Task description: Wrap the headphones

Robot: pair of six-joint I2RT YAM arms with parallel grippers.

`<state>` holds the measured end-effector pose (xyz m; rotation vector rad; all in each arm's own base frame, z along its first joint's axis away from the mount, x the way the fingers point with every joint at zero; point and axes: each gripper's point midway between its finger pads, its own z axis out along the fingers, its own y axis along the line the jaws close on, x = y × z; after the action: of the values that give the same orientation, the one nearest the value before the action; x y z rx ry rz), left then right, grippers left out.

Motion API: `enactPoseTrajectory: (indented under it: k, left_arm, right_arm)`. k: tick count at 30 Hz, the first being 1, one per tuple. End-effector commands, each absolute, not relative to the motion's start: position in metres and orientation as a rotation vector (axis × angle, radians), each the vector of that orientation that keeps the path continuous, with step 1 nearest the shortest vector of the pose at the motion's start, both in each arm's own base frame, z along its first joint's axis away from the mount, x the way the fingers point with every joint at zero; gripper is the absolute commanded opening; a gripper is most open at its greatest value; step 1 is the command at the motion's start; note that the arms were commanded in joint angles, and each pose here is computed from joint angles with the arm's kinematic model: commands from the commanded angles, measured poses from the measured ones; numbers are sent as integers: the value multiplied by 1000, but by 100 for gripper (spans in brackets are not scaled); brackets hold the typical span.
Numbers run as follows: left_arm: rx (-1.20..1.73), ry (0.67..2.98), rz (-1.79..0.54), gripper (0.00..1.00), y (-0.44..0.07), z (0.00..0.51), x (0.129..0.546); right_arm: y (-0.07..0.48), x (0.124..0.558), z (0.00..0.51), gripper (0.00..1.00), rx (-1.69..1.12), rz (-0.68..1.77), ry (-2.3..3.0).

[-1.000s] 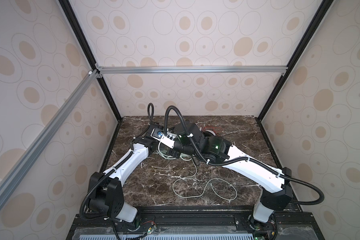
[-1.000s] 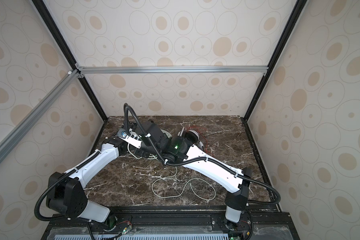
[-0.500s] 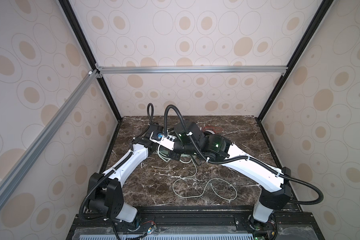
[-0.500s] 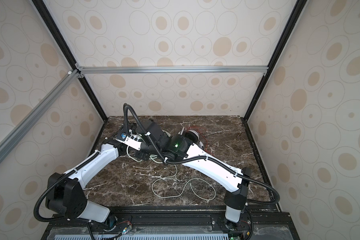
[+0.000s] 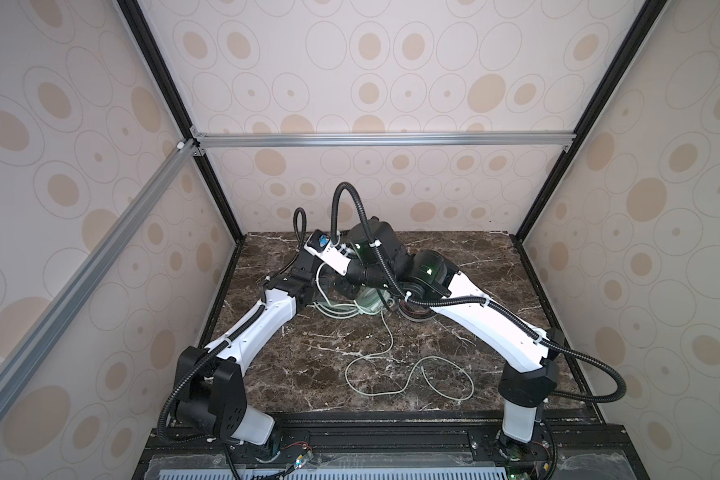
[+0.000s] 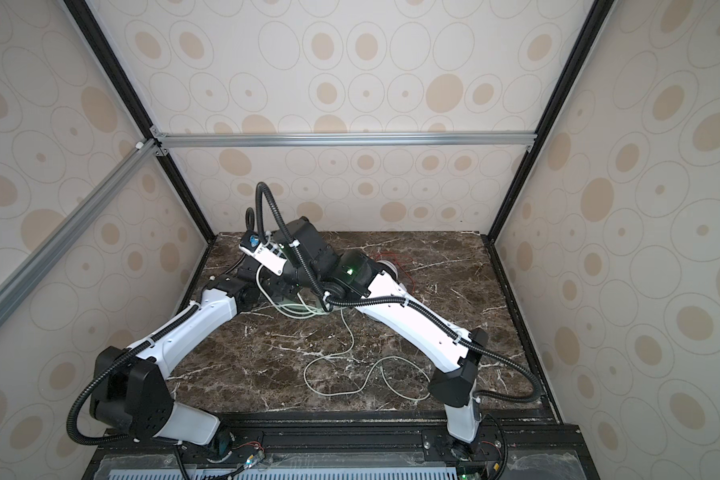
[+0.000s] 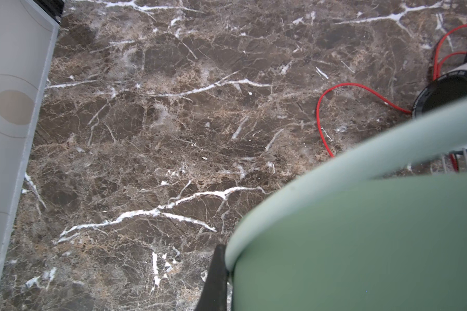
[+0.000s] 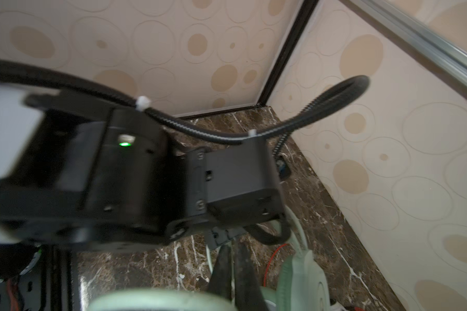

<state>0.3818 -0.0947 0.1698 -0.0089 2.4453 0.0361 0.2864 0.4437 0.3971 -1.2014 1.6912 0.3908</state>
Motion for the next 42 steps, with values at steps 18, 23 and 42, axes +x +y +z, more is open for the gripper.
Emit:
enactPoseTrajectory:
  k: [18,23,42]
  left_arm:
    - [137,2298,-408,0,-150,217,364]
    - [222,2304,-489,0,-173,214,349]
    - [473,2267,-771,0,-245,221,307]
  right_arm:
    - [312,435,358,0,-891,51,2027]
    - [315,465,358,0,-831,102,2012]
    - [311,500,272,0,-721,383,2241]
